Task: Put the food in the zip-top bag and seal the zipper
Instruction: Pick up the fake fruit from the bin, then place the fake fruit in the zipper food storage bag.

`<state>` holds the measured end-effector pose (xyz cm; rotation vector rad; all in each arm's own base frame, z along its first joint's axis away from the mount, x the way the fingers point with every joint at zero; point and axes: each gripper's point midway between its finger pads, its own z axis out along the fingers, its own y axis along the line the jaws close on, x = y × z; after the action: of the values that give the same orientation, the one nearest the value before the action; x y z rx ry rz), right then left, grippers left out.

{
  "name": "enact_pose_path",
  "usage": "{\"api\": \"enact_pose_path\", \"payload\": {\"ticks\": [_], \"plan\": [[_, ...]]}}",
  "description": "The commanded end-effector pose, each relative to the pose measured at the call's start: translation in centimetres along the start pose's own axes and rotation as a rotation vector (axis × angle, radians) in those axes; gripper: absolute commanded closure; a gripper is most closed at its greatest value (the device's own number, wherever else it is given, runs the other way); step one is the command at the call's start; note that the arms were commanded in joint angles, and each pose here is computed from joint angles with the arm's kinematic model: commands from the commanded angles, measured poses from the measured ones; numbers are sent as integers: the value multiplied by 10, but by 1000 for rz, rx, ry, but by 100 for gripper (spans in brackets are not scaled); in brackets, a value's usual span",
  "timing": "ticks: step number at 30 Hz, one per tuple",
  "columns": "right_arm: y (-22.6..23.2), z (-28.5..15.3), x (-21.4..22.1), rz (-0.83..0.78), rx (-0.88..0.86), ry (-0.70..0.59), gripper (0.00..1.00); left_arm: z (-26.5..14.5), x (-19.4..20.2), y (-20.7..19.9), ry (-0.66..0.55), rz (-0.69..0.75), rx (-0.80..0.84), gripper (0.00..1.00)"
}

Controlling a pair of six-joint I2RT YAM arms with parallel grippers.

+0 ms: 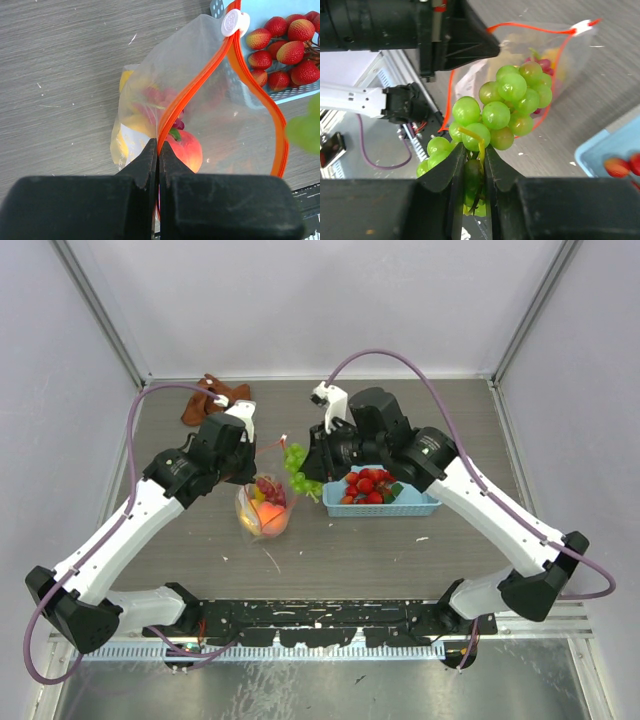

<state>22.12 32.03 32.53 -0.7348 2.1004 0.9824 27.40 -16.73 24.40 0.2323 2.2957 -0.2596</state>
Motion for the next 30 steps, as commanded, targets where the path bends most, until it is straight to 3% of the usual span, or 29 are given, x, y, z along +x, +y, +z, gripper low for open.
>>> {"api": "enact_pose_path", "payload": {"ticks": [1, 9, 25, 30], "plan": [[30, 14, -6, 3, -140, -12, 86, -8, -21, -7, -63, -21, 35, 100], [38, 49, 9, 40, -174, 59, 86, -8, -20, -8, -60, -20, 41, 100], [-27, 114, -10, 195, 166, -31, 87, -9, -21, -9, -61, -20, 46, 100], [-25, 132, -6, 207, 179, -41, 77, -9, -20, -9, -60, -20, 47, 100]]}}
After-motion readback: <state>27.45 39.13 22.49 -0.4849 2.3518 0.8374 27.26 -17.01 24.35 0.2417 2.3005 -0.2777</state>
